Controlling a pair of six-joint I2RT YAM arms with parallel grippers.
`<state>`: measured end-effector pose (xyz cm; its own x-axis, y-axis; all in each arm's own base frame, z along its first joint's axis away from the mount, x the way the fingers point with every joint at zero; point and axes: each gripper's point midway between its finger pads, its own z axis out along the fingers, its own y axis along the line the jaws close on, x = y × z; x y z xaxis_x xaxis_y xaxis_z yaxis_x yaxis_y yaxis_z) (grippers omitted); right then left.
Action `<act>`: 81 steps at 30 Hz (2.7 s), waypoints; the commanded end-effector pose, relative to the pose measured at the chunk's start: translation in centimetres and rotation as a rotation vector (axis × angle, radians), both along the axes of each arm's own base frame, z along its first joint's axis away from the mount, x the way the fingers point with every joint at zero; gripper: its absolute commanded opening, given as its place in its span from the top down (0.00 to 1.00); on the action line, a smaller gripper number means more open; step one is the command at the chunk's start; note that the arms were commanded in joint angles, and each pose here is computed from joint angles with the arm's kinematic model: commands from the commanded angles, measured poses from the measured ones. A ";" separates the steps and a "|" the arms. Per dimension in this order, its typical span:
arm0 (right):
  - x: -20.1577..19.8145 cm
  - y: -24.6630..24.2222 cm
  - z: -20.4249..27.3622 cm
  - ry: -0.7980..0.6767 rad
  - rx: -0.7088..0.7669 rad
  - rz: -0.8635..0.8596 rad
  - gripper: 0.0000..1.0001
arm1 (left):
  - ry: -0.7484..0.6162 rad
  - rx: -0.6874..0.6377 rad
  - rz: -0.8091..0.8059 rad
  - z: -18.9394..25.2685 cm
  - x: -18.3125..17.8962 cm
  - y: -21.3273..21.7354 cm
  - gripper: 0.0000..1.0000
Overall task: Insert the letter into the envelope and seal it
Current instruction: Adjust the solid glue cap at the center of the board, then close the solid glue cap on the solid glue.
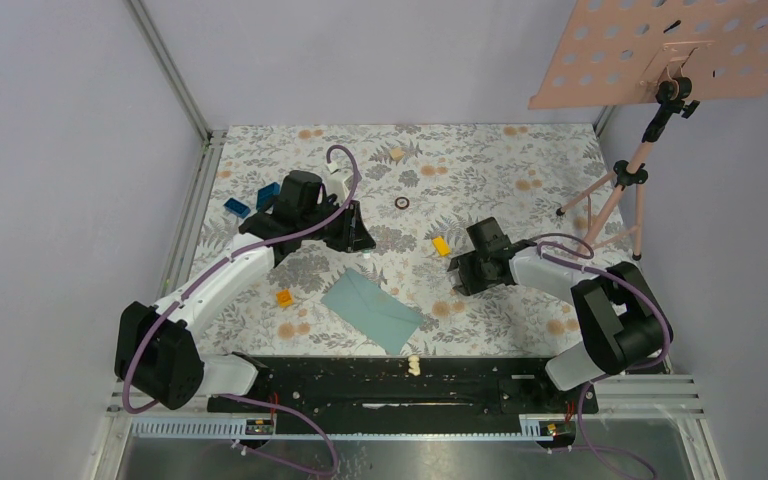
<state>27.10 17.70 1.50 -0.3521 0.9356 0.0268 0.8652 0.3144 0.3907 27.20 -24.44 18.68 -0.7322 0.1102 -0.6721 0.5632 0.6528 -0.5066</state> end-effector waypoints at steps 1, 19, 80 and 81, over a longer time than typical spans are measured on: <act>-0.5 0.0 0.7 -0.025 -0.051 0.123 0.47 | -0.041 -0.024 -0.001 1.0 0.4 -0.1 1.00; -0.8 -0.5 5.3 -0.212 -0.312 1.076 0.42 | -0.015 -0.033 -0.005 0.8 0.7 -0.4 1.00; 1.6 0.1 2.3 -0.085 -0.320 1.290 0.77 | 0.032 -0.074 -0.021 0.9 0.0 -1.0 1.00; 1.7 0.2 2.6 -0.094 -0.315 1.283 0.77 | 0.036 -0.073 -0.024 0.8 -0.1 -1.0 1.00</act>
<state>28.00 16.52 1.40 -0.9812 -0.1467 -0.1254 -0.1605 0.9810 0.1089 26.98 -24.69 18.36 -0.7696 0.0874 -0.6325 0.5274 0.6454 -0.5525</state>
